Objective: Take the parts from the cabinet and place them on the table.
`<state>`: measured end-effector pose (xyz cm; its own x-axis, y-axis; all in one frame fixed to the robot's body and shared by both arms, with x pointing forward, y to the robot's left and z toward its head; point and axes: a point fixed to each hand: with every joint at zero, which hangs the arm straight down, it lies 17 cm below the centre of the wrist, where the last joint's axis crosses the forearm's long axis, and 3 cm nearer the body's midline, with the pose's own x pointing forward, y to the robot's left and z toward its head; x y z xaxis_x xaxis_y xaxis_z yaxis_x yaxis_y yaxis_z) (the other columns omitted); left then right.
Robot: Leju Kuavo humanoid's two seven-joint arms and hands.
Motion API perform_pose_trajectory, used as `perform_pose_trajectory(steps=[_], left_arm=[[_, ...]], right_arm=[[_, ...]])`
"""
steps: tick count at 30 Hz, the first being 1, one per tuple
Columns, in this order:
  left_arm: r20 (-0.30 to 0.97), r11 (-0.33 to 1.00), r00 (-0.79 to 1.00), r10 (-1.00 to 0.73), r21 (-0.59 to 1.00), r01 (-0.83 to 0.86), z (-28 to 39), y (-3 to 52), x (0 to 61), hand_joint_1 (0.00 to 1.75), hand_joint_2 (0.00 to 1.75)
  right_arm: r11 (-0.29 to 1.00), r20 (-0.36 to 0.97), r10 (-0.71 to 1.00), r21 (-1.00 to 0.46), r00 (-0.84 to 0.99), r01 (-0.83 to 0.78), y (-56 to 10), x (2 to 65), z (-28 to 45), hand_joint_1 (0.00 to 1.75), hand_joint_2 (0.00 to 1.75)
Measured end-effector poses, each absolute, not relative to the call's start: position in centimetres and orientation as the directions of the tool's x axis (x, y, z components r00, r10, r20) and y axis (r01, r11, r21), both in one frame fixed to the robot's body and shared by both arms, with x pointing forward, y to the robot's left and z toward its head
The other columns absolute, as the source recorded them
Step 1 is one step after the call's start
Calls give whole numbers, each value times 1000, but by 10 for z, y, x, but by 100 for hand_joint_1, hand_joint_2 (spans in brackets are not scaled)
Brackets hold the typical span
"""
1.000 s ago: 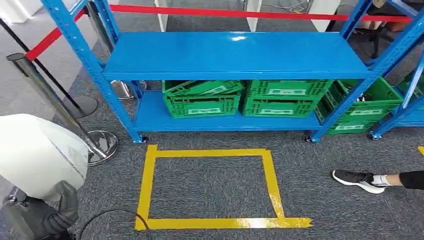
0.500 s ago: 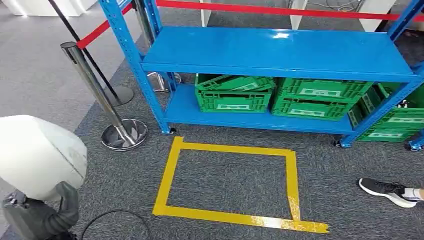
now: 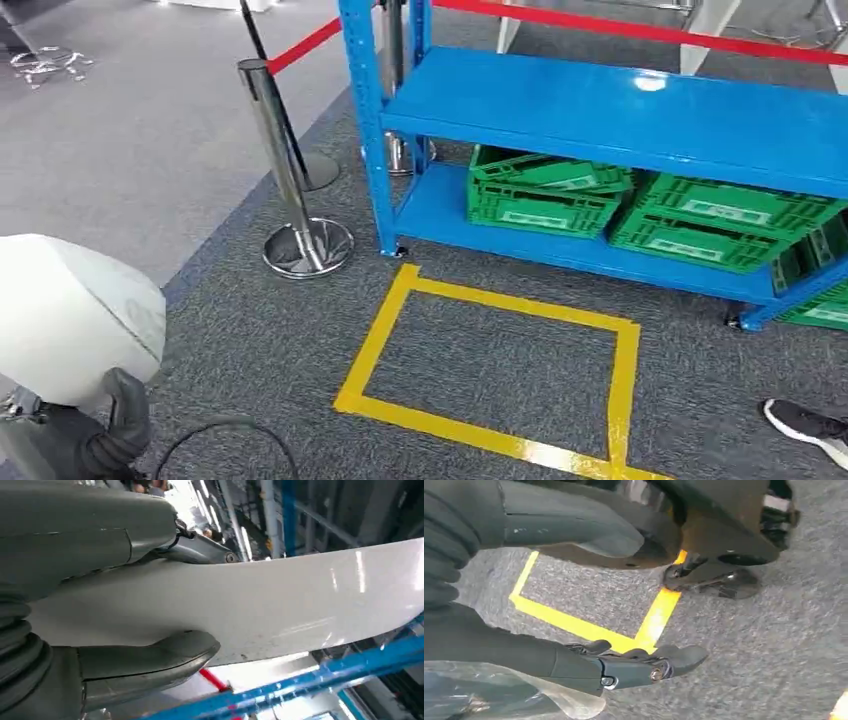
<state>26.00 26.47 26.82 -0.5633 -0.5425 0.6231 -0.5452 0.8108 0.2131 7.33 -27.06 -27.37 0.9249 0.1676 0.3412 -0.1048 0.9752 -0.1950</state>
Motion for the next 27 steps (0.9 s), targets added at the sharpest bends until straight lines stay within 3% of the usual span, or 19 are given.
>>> perform_pose_trajectory(steps=[27], left_arm=[[622, 814, -573, -535, 196, -547, 271, 267, 260, 175, 175]], right_arm=[[974, 333, 169, -199, 928, -106, -275, 69, -274, 0, 175]])
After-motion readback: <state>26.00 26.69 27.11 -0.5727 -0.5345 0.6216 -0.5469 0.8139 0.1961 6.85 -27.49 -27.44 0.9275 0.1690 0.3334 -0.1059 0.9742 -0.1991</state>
